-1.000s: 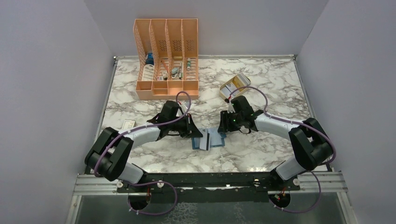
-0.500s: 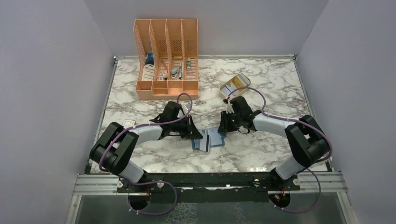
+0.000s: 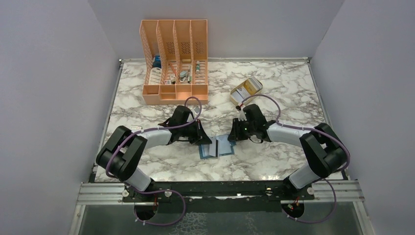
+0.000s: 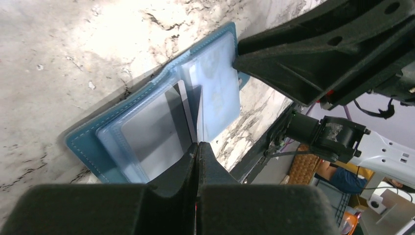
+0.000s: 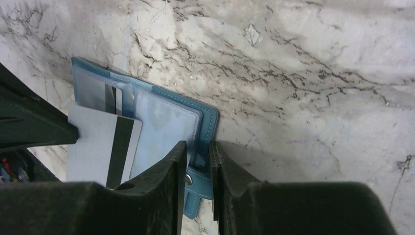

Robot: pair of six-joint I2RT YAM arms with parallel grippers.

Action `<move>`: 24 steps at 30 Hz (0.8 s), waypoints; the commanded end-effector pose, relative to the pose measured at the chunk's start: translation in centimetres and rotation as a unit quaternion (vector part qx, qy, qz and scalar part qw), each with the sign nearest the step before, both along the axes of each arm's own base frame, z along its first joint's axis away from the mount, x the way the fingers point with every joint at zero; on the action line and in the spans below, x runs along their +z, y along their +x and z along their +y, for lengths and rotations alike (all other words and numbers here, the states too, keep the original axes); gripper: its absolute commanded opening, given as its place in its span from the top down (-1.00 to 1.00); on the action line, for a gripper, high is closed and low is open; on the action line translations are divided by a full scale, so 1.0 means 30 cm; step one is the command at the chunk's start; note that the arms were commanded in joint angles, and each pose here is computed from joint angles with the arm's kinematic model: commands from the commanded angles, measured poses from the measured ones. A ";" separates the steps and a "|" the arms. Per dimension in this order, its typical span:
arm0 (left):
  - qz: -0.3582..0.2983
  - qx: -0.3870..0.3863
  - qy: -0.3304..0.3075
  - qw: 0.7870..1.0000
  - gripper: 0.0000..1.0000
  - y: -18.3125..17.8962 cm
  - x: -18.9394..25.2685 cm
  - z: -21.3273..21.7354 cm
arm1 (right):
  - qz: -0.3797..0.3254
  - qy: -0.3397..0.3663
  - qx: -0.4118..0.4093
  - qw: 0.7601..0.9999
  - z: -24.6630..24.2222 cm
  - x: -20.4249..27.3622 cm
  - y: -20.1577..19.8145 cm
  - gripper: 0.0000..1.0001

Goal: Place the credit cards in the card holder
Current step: Insert the credit card into the card holder.

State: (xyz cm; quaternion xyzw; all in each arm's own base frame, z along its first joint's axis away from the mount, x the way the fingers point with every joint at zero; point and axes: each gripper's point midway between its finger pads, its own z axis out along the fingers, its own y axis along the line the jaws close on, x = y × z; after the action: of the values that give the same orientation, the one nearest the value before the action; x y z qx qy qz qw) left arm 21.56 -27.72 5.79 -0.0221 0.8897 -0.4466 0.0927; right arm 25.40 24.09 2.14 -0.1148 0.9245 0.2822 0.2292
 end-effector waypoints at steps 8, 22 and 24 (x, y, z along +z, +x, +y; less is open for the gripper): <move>0.005 0.025 0.026 0.999 1.00 0.037 -0.032 0.010 | 0.032 0.011 -0.007 0.999 -0.031 -0.013 -0.100 0.54; -0.010 -0.009 0.058 0.998 1.00 0.053 -0.076 0.017 | 0.029 0.006 -0.006 1.000 -0.034 -0.022 -0.095 0.56; -0.010 -0.012 0.071 0.997 1.00 0.057 -0.089 0.024 | 0.028 0.008 -0.005 1.000 -0.032 -0.020 -0.094 0.56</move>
State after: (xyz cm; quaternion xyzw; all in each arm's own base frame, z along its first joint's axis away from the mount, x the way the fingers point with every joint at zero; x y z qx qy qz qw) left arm 22.55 -27.68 4.35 -0.0201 0.9034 -0.4190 0.0891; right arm 23.55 23.40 2.17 -0.0958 0.9254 0.2937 0.2196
